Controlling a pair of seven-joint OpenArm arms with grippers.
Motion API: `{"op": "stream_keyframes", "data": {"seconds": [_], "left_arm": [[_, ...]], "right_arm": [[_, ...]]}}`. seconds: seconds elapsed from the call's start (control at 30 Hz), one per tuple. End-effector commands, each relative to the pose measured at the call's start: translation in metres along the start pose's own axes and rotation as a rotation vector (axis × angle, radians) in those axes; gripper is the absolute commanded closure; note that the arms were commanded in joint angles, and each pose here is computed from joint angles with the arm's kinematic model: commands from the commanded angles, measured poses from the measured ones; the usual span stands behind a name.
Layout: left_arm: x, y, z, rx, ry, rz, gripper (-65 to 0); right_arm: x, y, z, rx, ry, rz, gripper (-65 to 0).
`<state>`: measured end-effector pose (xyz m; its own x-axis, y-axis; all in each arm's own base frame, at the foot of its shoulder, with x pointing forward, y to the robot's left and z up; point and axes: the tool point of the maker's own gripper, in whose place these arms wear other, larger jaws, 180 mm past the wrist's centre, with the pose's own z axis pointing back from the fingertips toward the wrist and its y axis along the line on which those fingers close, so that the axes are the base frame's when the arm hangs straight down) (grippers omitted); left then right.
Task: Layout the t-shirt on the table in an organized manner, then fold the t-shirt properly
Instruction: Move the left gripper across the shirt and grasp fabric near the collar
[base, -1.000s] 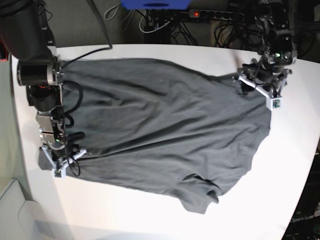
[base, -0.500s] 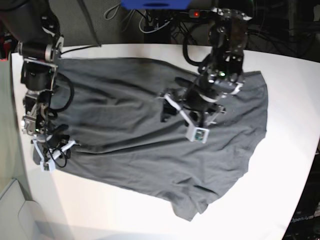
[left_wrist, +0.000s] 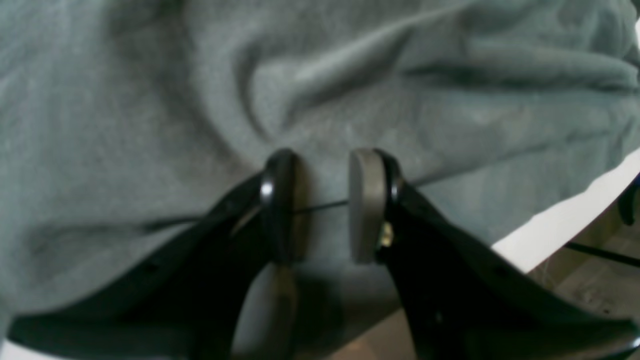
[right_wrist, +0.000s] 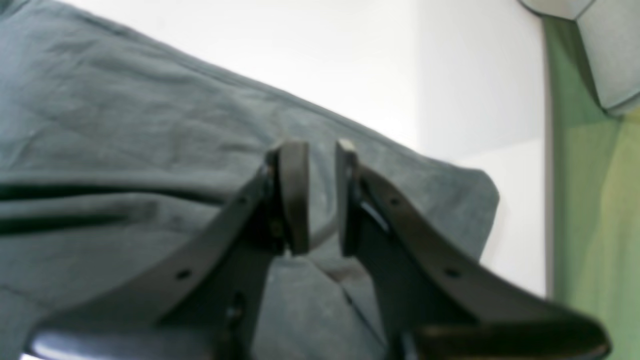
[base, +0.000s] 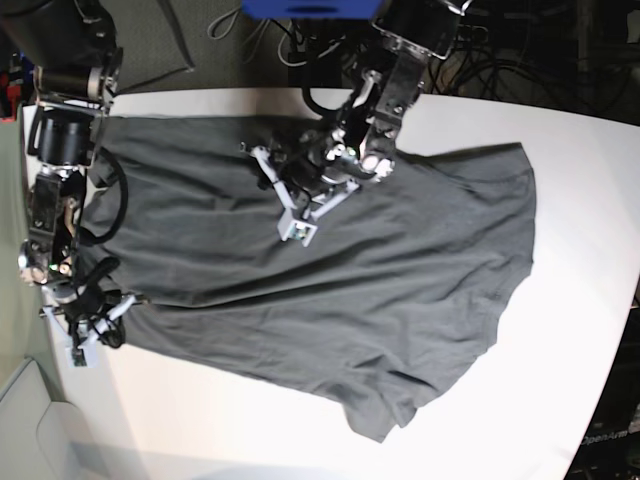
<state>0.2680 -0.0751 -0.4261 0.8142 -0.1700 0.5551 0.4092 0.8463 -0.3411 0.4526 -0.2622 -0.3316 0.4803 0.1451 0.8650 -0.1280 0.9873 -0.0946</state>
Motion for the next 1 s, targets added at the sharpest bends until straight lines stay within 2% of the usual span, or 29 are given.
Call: {"op": "stream_keyframes", "data": {"seconds": [0.0,0.13,0.2,0.5,0.6,0.8,0.97], "left_arm": [[-0.001,0.016,0.005,0.035,0.001,-0.014,-19.2],[-0.022,0.059,0.016,0.114,0.075,-0.034,-19.2],[-0.022,0.089,0.029,0.175,0.080,-0.017,-19.2],[-0.022,0.241,0.133,0.514,0.066,0.104,-19.5],[-0.018,0.270,0.161,0.590,0.043,0.120,-19.5],[-0.007,0.323,0.222,0.742,-0.024,0.175,-19.5],[0.017,0.340,0.261,0.816,-0.123,0.194,-19.5]], "right_arm": [[0.030,-0.014,0.004,-0.023,-0.078,0.013,-8.9],[0.031,-0.014,0.004,-0.023,-0.083,0.013,-8.9],[0.031,-0.013,0.004,-0.021,-0.085,0.011,-8.9],[0.028,0.002,-0.001,0.003,-0.083,-0.009,-8.9],[0.028,0.010,-0.003,0.021,-0.081,-0.006,-8.9],[0.024,0.050,-0.012,0.095,-0.066,0.013,-8.8],[0.023,0.090,-0.019,0.169,-0.063,0.022,-8.8]]}}
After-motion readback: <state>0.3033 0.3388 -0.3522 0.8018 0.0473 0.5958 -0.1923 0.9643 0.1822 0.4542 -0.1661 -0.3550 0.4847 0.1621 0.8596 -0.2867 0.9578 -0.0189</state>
